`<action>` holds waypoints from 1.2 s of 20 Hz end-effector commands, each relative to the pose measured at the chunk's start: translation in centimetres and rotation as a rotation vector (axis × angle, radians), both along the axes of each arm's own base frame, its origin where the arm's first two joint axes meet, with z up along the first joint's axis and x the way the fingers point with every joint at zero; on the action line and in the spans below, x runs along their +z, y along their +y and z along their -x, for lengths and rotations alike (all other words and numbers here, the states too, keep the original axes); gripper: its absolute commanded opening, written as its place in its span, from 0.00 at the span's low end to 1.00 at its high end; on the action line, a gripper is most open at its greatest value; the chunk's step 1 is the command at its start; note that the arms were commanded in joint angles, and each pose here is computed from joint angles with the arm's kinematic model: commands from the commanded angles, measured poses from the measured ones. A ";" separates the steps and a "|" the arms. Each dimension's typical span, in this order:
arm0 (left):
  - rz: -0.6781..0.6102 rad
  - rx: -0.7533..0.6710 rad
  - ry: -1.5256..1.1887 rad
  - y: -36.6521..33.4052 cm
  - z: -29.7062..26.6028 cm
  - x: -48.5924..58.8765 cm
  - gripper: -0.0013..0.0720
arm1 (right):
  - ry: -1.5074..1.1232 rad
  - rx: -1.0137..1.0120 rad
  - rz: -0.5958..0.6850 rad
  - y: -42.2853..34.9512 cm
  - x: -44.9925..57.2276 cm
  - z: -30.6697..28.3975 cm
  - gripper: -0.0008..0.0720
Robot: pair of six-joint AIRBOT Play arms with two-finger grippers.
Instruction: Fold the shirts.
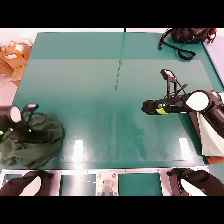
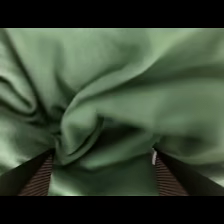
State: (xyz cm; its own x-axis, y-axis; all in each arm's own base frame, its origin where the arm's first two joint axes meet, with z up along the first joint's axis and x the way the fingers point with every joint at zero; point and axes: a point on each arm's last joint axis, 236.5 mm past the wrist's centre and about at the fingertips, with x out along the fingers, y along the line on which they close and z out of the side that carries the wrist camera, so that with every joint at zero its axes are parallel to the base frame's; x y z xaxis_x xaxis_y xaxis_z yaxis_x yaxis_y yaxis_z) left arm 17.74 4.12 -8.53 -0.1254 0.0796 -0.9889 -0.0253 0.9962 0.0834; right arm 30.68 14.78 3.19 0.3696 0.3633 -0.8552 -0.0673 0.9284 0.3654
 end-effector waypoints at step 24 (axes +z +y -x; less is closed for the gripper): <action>0.796 -0.444 -0.530 -39.9 -13.0 13.4 0.98 | 0.058 -0.232 0.039 -9.7 -0.8 -1.3 0.16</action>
State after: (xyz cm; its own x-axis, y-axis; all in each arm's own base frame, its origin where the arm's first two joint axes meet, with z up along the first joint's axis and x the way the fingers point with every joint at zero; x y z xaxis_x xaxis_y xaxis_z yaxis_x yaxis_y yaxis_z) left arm 31.09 -30.83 7.74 0.2734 -0.6322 -0.7250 0.5354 0.7261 -0.4313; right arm 32.07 5.19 2.44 0.3927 0.2412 -0.8875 0.1659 0.9306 0.3263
